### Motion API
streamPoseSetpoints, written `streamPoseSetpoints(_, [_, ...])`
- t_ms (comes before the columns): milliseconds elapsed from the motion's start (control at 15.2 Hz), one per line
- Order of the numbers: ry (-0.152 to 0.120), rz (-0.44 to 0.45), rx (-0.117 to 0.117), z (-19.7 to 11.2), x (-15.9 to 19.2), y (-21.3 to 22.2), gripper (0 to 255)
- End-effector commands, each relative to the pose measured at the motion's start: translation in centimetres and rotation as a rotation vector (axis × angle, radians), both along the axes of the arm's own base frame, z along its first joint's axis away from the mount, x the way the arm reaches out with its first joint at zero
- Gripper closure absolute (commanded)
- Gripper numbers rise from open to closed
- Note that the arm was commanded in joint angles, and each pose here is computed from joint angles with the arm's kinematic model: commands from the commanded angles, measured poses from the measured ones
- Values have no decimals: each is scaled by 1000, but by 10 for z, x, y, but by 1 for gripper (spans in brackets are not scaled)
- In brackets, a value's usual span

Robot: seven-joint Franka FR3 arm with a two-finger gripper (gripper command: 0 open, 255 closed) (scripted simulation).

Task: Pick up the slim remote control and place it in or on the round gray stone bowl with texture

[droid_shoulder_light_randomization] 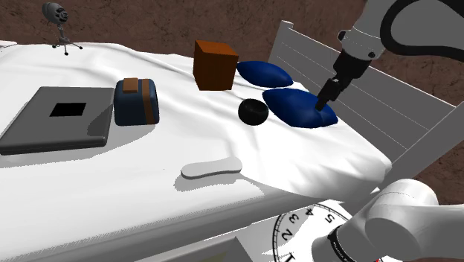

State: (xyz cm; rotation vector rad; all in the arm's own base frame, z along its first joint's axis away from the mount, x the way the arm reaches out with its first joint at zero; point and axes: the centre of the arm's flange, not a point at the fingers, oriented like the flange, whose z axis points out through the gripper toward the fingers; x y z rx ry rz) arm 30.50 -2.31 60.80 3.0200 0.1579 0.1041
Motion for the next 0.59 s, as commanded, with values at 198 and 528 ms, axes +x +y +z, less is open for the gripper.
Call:
streamPoseSetpoints(198, [12,109,3,-22,27,17,0])
streamPoseSetpoints(528, [32,291,9,-60,66,52,0])
